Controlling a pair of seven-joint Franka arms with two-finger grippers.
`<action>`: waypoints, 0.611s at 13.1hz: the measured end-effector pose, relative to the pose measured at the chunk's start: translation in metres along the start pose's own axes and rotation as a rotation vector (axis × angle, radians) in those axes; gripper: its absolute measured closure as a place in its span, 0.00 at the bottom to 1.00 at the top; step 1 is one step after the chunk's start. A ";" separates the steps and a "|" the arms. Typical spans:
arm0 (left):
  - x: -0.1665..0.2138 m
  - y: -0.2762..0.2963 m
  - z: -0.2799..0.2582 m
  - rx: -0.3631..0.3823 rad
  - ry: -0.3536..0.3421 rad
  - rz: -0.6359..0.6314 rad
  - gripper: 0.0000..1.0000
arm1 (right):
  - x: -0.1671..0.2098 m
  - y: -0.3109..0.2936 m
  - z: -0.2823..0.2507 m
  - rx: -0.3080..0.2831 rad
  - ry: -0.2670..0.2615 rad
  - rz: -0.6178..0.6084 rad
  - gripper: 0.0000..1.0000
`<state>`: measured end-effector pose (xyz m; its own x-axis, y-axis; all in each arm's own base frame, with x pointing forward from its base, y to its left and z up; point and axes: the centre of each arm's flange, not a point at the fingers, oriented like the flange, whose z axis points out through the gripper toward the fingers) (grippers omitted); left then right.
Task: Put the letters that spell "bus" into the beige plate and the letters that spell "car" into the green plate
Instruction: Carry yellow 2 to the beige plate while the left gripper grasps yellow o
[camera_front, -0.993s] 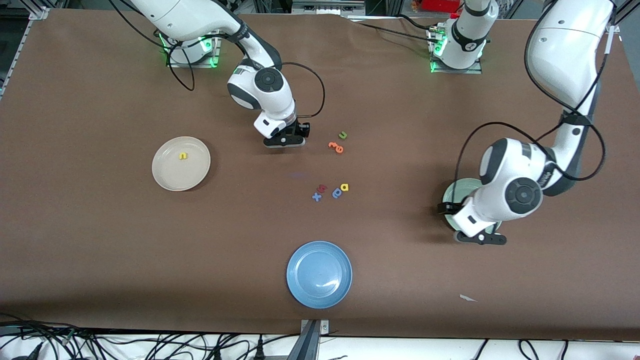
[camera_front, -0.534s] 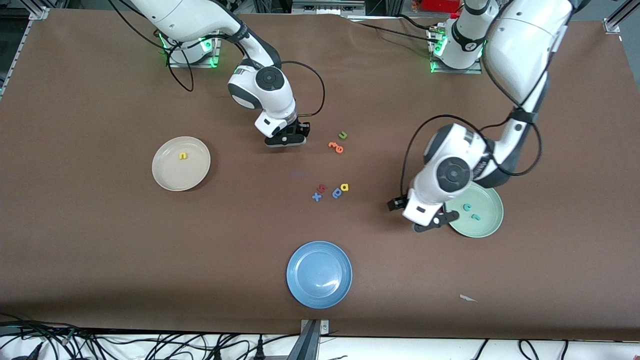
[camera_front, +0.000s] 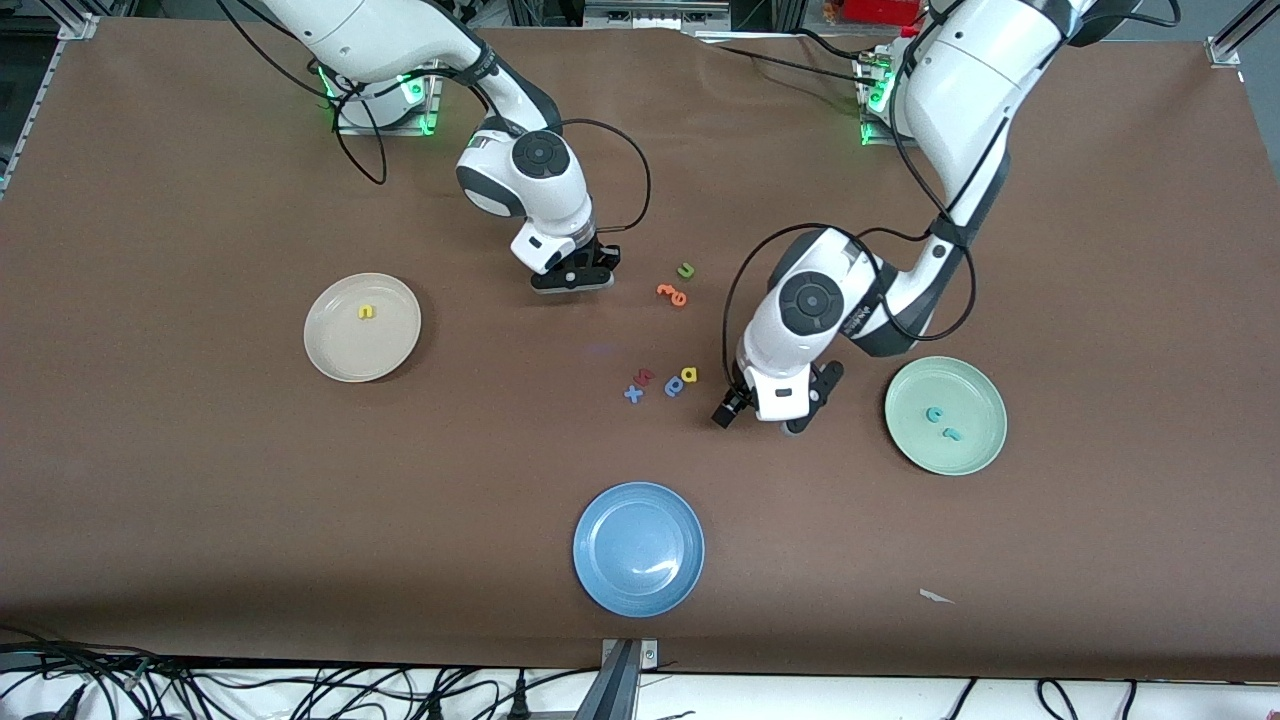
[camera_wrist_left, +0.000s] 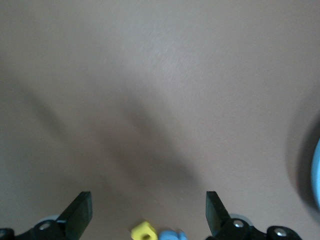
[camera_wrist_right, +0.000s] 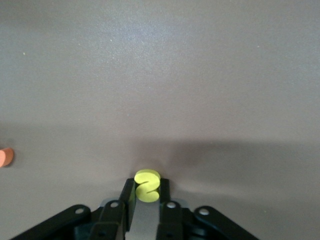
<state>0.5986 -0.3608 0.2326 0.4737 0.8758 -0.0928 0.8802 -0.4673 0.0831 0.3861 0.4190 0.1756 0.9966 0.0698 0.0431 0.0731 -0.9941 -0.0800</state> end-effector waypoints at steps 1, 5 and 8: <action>-0.007 0.001 -0.001 -0.015 -0.003 -0.083 0.00 | 0.001 0.000 -0.001 0.001 0.003 0.000 0.79; -0.028 -0.001 0.004 -0.019 0.003 -0.387 0.00 | 0.020 0.015 -0.028 -0.043 0.045 -0.013 0.79; -0.040 -0.007 0.024 -0.021 0.065 -0.520 0.00 | 0.038 0.072 -0.058 -0.118 0.076 -0.091 0.79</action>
<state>0.5742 -0.3951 0.2117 -0.0293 0.9974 -0.0651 0.9975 0.0333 0.0623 0.4273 0.3452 0.2292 0.9801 0.1579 0.1205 0.1535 -0.9871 0.0453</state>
